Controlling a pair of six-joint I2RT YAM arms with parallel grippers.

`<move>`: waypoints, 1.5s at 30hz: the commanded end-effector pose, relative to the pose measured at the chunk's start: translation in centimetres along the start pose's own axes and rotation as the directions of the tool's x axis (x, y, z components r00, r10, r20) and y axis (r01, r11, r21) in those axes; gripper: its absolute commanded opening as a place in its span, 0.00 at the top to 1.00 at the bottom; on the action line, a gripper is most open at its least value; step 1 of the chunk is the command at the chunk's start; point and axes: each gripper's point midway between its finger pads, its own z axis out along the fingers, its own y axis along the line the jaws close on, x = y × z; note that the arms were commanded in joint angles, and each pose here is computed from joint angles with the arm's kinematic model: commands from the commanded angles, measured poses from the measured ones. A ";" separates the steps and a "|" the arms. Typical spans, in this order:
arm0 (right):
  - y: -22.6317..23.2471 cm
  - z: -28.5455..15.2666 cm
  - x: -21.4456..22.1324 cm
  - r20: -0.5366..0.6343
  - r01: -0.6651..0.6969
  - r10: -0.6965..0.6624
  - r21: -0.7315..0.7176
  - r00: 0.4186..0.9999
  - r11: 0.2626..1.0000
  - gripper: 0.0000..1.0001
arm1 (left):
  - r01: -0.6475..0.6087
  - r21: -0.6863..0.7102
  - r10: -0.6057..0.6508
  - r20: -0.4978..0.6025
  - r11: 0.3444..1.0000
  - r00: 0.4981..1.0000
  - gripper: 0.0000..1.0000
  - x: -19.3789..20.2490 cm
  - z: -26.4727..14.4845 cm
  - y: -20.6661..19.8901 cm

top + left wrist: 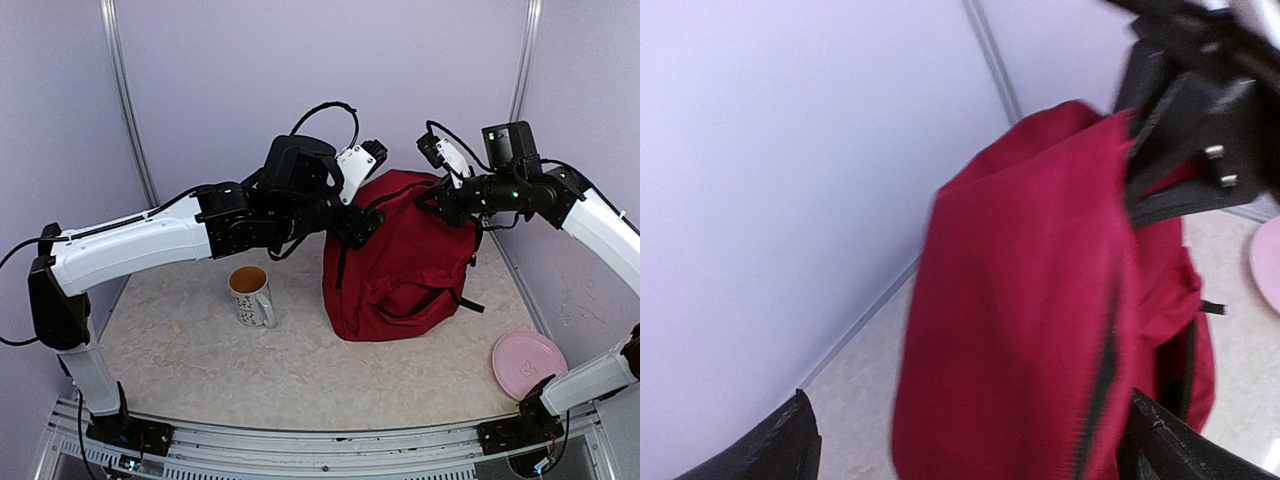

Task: Pack the student bag
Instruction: Place the pen in the lower front pocket of the bag, then rotate the student bag to the center of the board.

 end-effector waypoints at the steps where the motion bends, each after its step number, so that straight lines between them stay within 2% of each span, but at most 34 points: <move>1: -0.3 -0.7 -1.5 0.044 0.006 -0.006 0.014 0.999 1.000 0.85 | 0.030 -0.088 -0.039 -0.102 0.996 0.994 0.01 4.1 2.5 0.2; 3: -0.2 -0.8 -1.6 0.044 0.011 -0.011 0.012 0.999 1.000 0.83 | 0.021 -0.088 -0.032 -0.136 0.996 0.990 0.02 5.5 3.4 -0.4; 4: -0.2 -0.9 -1.6 0.044 0.012 -0.013 0.012 0.999 1.000 0.80 | 0.016 -0.102 -0.031 -0.149 0.995 0.988 0.07 6.0 3.7 -0.3; 5: -0.1 -1.0 -1.6 0.043 0.013 -0.014 0.005 0.999 1.000 0.76 | 0.010 -0.123 -0.030 -0.157 0.992 0.987 0.20 6.3 4.0 0.1; 6: 0.3 -1.2 -1.4 0.038 0.019 -0.018 -0.011 0.999 1.000 0.70 | 0.004 -0.151 -0.028 -0.160 0.989 0.987 0.39 6.3 4.1 0.5; 7: 0.7 -1.5 -1.1 0.029 0.024 -0.023 -0.030 0.999 0.999 0.62 | -0.005 -0.180 -0.025 -0.162 0.984 0.987 0.57 6.1 4.1 0.9; 8: 1.1 -1.8 -0.8 0.020 0.028 -0.028 -0.044 0.999 0.999 0.47 | -0.009 -0.204 -0.024 -0.159 0.979 0.987 0.74 5.9 4.2 1.4; 9: 1.1 -2.2 -0.4 0.010 0.025 -0.025 -0.040 1.000 0.999 0.36 | -0.008 -0.219 -0.026 -0.153 0.976 0.988 0.85 5.6 4.2 1.8; 11: 0.9 -3.1 0.6 -0.009 0.014 -0.014 -0.003 1.000 1.000 0.05 | 0.006 -0.234 -0.040 -0.139 0.972 0.990 0.96 5.3 4.4 2.7; 12: 0.7 -3.6 1.2 -0.017 0.012 -0.012 0.021 1.000 1.000 0.01 | 0.015 -0.248 -0.050 -0.134 0.969 0.990 0.98 5.3 4.5 3.5; 15: 0.9 -4.5 3.5 -0.059 -0.012 0.014 0.044 0.998 0.999 0.00 | 0.032 -0.304 -0.072 -0.120 0.952 0.990 1.00 5.6 4.9 6.3; 18: 0.8 -4.8 5.5 -0.090 -0.063 0.068 0.057 0.994 0.996 0.00 | 0.013 -0.294 -0.043 -0.094 0.956 0.995 1.00 5.7 5.3 7.6; 23: -3.7 -5.2 8.6 -0.069 -0.186 0.206 0.228 0.976 0.956 0.00 | -0.029 -0.227 0.018 -0.048 0.973 0.999 1.00 4.9 5.4 7.8; 26: -4.1 -4.3 8.8 0.041 -0.215 0.211 0.181 0.977 0.960 0.00 | -0.043 -0.163 0.045 0.006 0.986 0.999 1.00 4.0 5.1 7.2; 30: -3.7 -2.8 8.1 0.175 -0.109 0.092 0.092 0.980 0.990 0.00 | -0.062 -0.124 0.067 0.034 0.990 0.997 1.00 3.5 4.8 6.8; 34: -5.8 -3.2 7.5 0.295 -0.095 0.080 0.037 0.952 0.995 0.00 | -0.066 -0.111 0.071 0.042 0.992 0.997 1.00 3.2 4.4 6.8; 39: -7.9 -0.7 9.7 0.210 -0.085 0.069 0.066 0.975 0.994 0.00 | -0.059 -0.103 0.065 0.052 0.993 0.997 1.00 3.0 4.2 7.0; 45: -7.3 1.7 10.8 0.193 -0.091 0.098 -0.043 0.976 0.995 0.01 | -0.065 -0.080 0.070 0.056 0.995 0.996 1.00 3.4 4.3 6.5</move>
